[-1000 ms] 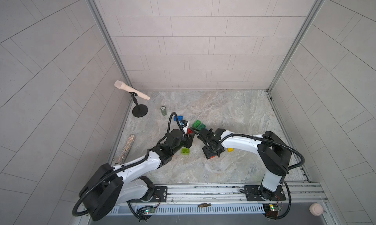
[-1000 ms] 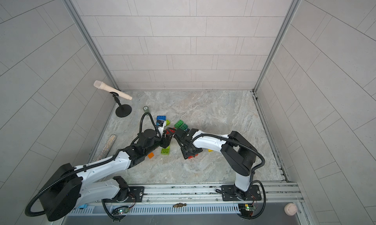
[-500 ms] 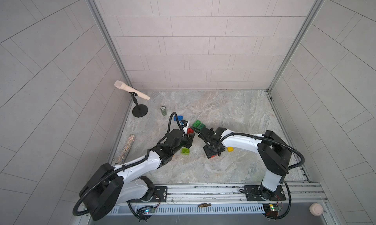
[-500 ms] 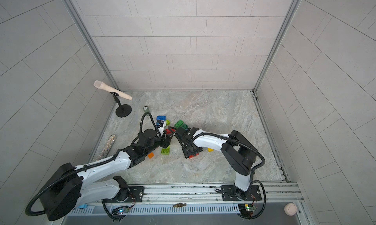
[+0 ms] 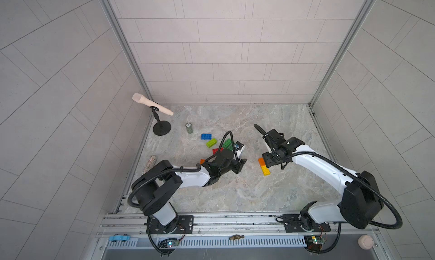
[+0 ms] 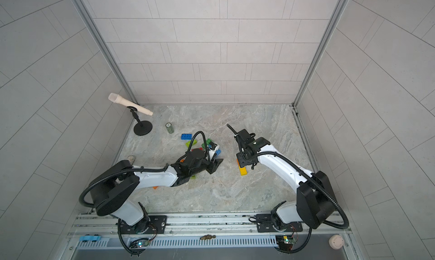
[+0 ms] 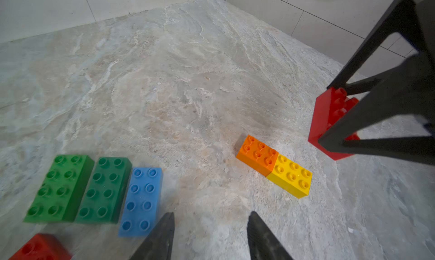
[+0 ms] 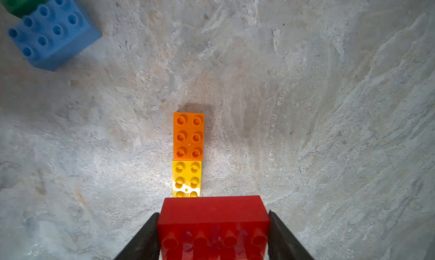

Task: Assemble a rectangle with lego
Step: Assemble the lego brick with the lego brick.

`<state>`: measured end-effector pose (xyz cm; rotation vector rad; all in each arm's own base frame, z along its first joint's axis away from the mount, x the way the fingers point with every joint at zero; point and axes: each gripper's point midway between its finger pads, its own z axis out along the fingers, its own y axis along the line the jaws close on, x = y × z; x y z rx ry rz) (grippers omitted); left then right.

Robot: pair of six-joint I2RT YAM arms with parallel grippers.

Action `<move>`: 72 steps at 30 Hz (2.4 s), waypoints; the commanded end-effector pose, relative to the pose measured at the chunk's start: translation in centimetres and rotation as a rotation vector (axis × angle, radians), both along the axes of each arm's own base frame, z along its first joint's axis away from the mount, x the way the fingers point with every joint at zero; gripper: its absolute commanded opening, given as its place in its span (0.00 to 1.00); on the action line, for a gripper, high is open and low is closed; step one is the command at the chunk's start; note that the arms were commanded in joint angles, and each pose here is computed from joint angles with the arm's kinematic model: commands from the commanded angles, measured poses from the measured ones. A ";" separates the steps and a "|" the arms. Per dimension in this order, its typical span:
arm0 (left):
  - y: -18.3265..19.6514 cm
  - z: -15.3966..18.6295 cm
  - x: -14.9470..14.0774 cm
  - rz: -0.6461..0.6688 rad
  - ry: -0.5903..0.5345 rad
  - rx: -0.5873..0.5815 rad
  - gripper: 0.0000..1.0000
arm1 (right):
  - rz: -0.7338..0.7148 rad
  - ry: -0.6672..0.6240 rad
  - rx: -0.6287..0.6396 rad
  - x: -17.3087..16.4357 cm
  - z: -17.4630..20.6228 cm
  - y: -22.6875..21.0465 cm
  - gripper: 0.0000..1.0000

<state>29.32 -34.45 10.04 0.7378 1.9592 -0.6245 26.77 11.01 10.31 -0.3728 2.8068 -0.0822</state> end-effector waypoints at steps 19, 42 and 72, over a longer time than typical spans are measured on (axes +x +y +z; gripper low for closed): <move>-3.6 0.7 1.3 -0.044 0.008 -0.079 0.55 | 0.047 0.079 0.061 1.9 -4.7 1.8 0.13; -3.7 0.6 1.3 -0.048 0.009 -0.074 0.55 | 0.029 0.157 0.045 1.6 -6.0 0.7 0.09; -1.3 0.5 1.1 -0.002 -0.009 -0.053 0.55 | -0.046 0.320 -0.185 -0.8 -10.3 -1.9 0.00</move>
